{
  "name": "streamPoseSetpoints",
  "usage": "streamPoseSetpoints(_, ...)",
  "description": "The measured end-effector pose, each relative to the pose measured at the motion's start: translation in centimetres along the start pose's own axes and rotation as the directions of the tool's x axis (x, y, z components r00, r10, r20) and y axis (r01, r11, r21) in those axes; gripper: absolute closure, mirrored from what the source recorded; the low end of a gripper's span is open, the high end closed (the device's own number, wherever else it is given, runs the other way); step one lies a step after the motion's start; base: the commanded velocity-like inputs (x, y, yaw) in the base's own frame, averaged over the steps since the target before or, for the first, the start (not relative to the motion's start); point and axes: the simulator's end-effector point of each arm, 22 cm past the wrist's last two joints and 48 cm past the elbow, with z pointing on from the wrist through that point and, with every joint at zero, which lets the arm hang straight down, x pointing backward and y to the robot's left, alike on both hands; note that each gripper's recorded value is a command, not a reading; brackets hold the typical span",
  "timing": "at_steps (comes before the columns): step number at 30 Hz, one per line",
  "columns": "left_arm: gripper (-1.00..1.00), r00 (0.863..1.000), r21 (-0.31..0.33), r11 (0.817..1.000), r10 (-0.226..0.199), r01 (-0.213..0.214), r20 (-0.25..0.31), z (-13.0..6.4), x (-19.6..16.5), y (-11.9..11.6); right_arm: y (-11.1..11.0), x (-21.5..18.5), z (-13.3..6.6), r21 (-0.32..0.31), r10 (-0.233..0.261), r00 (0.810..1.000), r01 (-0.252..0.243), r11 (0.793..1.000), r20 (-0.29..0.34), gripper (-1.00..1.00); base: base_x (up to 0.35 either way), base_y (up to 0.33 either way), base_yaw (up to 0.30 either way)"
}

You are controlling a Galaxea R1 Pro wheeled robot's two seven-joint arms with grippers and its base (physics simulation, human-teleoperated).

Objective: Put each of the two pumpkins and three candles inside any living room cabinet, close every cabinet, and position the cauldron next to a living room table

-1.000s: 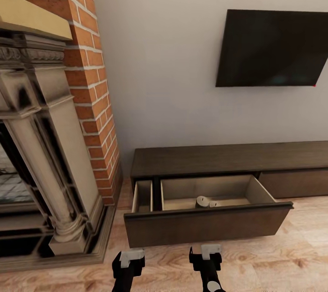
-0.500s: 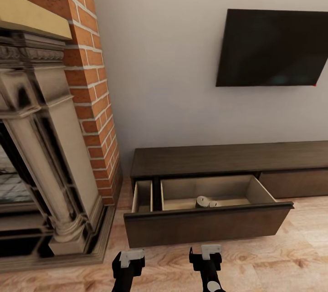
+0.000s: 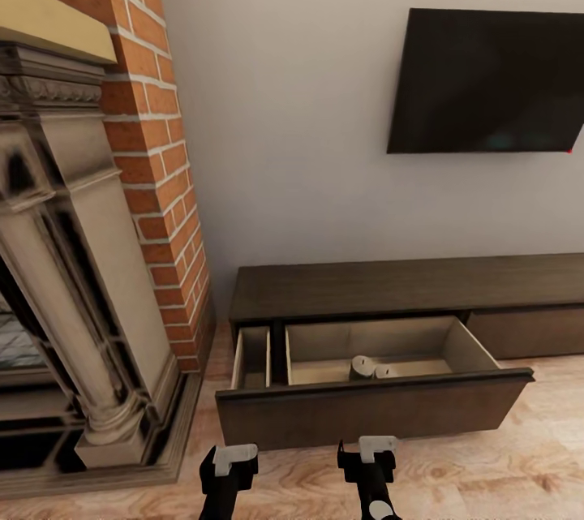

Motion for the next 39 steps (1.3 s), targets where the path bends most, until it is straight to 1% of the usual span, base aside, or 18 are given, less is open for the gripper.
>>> streamPoseSetpoints(13,-1.00,1.000,0.000,1.000,0.000,0.000,0.001,0.8,2.7,0.2,0.3,2.6,1.1,0.000,-0.001,1.000,0.001,1.000,0.002,-1.00,0.001,0.000,0.000)
streamPoseSetpoints(16,-1.00,1.000,0.000,1.000,0.000,0.000,0.002,1.0,3.4,0.2,0.2,2.8,1.3,0.007,0.004,1.000,-0.004,1.000,0.019,-1.00,0.000,0.000,0.000)
streamPoseSetpoints(22,-1.00,1.000,-0.001,1.000,-0.002,0.002,0.003,1.4,4.6,0.4,0.2,4.0,1.8,0.016,0.002,1.000,-0.003,1.000,0.022,-1.00,0.000,0.000,0.000)
streamPoseSetpoints(29,-1.00,1.000,-0.002,1.000,-0.001,0.001,0.004,1.4,4.6,0.4,0.1,4.0,1.8,0.020,-0.001,1.000,0.000,1.000,0.022,-1.00,0.001,0.000,0.000)
streamPoseSetpoints(32,-1.00,1.000,-0.001,1.000,-0.001,0.001,0.005,1.3,4.6,0.4,0.1,4.0,1.8,0.021,0.000,1.000,-0.001,1.000,0.025,-1.00,0.133,0.000,0.000)
streamPoseSetpoints(39,-1.00,1.000,0.000,1.000,-0.001,0.001,0.005,1.3,4.6,0.3,0.1,4.0,1.8,0.020,-0.003,1.000,0.002,1.000,0.021,-1.00,0.284,-0.010,0.000)
